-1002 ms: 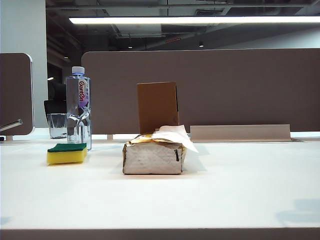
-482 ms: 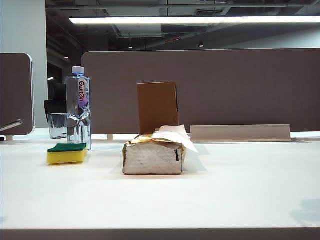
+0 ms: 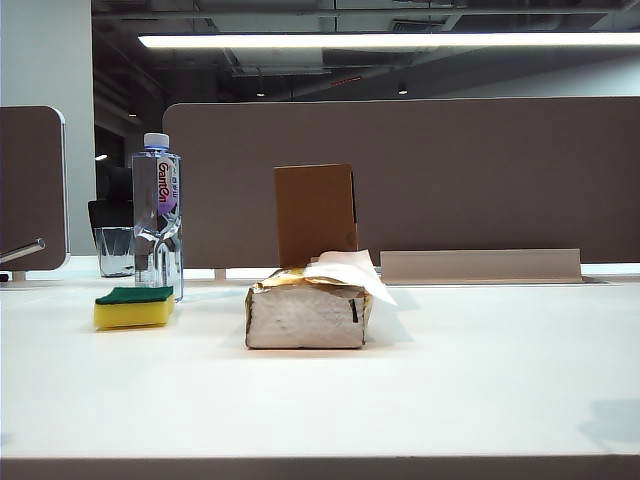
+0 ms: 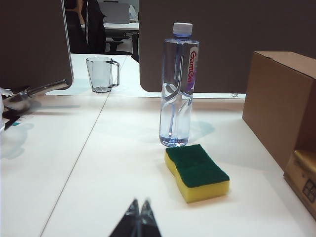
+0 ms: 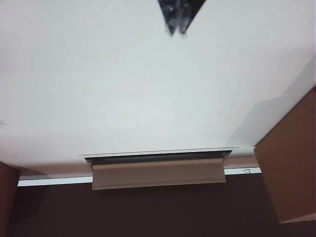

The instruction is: Move the sponge from right to left to wipe the table, avoiding obstacles on the table, and finally reaching the bottle of mineral water.

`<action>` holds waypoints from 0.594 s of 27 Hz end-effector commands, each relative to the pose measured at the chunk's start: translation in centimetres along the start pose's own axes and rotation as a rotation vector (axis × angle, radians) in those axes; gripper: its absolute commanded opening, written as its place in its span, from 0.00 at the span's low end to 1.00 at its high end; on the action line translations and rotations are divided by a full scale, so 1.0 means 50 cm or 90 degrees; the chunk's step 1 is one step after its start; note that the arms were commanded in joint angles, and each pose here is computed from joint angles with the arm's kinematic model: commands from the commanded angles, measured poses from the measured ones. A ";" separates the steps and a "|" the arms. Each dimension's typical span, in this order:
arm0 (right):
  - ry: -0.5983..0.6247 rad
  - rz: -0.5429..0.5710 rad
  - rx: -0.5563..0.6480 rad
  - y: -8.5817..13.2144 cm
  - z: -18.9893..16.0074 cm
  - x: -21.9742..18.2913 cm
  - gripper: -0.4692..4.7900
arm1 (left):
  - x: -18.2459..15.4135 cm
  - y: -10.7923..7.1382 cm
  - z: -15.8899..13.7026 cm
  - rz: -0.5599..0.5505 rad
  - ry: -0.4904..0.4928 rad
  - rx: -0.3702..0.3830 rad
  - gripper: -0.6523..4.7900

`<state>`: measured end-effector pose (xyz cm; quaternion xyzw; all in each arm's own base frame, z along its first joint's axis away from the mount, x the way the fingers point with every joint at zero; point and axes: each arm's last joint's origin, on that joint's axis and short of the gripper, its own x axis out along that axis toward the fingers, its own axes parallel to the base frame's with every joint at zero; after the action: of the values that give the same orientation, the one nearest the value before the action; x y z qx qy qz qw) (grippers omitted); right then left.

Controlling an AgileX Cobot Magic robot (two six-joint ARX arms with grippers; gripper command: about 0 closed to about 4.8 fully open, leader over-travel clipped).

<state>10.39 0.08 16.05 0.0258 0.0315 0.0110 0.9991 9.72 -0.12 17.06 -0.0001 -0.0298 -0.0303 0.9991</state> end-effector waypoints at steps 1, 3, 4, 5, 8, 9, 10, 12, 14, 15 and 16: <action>-0.015 0.000 -0.003 0.000 0.003 0.000 0.08 | 0.000 0.000 0.004 -0.004 -0.010 0.002 0.11; -0.020 0.000 -0.003 0.000 0.004 0.000 0.08 | 0.000 0.000 0.004 -0.004 -0.010 0.002 0.11; -0.022 0.000 -0.003 0.000 0.005 0.000 0.08 | 0.000 0.000 0.004 -0.004 -0.010 0.002 0.11; -0.024 0.000 -0.003 0.000 0.006 0.000 0.08 | 0.000 0.000 0.005 -0.004 -0.010 0.002 0.11; -0.029 0.000 -0.003 0.000 0.007 0.000 0.08 | 0.000 0.000 0.004 -0.004 -0.009 0.002 0.11; -0.028 0.000 -0.003 0.000 0.007 0.000 0.08 | 0.000 0.000 0.004 -0.004 -0.009 0.002 0.11; -0.027 0.000 -0.003 0.000 0.007 0.000 0.08 | 0.000 0.000 0.004 -0.004 -0.008 0.002 0.11; -0.027 0.000 -0.003 0.000 0.007 0.000 0.08 | 0.000 0.000 0.004 -0.004 -0.008 0.002 0.11; -0.027 0.000 -0.003 0.000 0.006 0.000 0.08 | 0.000 0.000 0.004 -0.004 -0.008 0.002 0.11; -0.027 0.000 -0.003 0.000 0.006 0.000 0.08 | 0.000 0.000 0.004 -0.004 -0.008 0.002 0.11; -0.027 0.000 -0.003 0.000 0.006 0.000 0.08 | 0.000 0.000 0.004 -0.004 -0.008 0.002 0.11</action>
<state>10.40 0.08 16.30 0.0254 0.0185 0.0114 0.9994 9.72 -0.12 17.06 0.0007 -0.0298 -0.0303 0.9991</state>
